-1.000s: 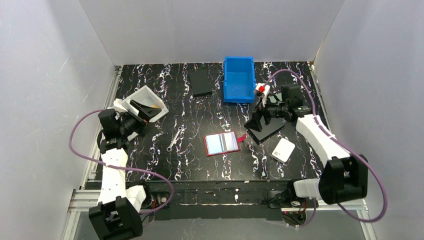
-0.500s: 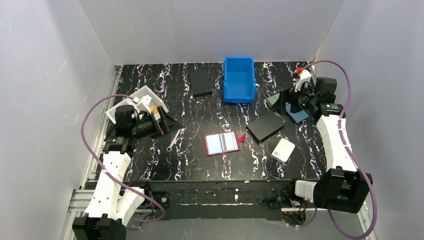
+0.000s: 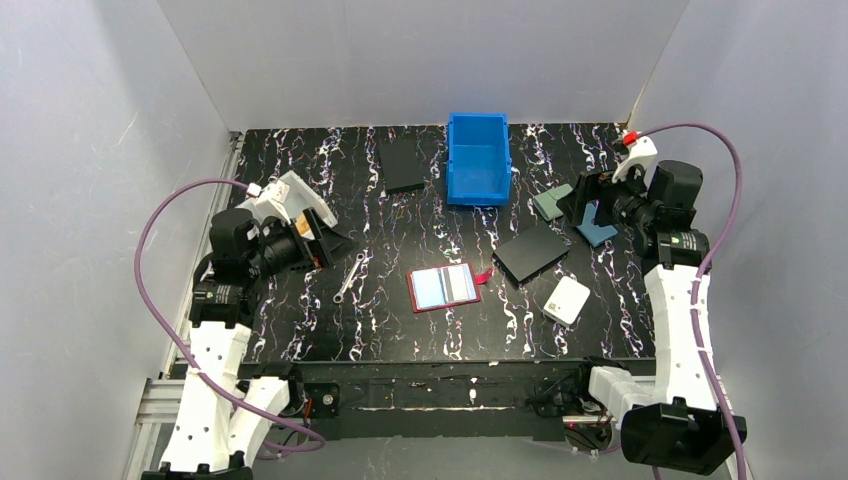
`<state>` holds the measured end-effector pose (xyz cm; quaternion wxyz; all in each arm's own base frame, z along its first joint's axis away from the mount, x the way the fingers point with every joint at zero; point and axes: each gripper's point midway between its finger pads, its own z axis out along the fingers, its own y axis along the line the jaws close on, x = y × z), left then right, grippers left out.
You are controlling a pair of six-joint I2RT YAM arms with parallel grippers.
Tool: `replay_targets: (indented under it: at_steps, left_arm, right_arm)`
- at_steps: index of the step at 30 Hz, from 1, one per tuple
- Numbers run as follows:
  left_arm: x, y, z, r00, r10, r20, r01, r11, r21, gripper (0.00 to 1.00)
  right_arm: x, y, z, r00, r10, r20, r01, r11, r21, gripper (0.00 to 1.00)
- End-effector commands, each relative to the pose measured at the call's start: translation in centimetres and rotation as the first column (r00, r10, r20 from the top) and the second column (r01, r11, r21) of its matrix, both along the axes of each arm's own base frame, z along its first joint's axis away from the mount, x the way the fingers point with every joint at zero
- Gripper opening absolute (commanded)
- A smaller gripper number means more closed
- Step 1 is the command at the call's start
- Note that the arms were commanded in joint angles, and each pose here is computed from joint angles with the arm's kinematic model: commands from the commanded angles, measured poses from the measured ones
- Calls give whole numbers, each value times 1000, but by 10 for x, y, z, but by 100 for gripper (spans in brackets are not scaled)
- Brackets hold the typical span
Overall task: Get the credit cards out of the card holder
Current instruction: Reset both arms
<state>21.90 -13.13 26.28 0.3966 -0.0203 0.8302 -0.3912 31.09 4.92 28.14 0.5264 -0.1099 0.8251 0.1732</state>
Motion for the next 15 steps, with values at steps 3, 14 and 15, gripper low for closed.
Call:
replay_targets:
  at_steps: [3,14,15]
  left_arm:
    - [-6,-12,16,999,-40,1,40,995,-97,98]
    - [-18,-6,44,983,106,151,-67,967,-244,98]
    - [-21,-14,47,985,48,168,-1,964,-265,98]
  right_arm:
    - [-7,1,24,998,-49,41,46,996,79,98]
    - [-15,7,27,996,-60,69,48,985,168,98]
    - [-15,6,25,996,-59,70,47,985,165,98]
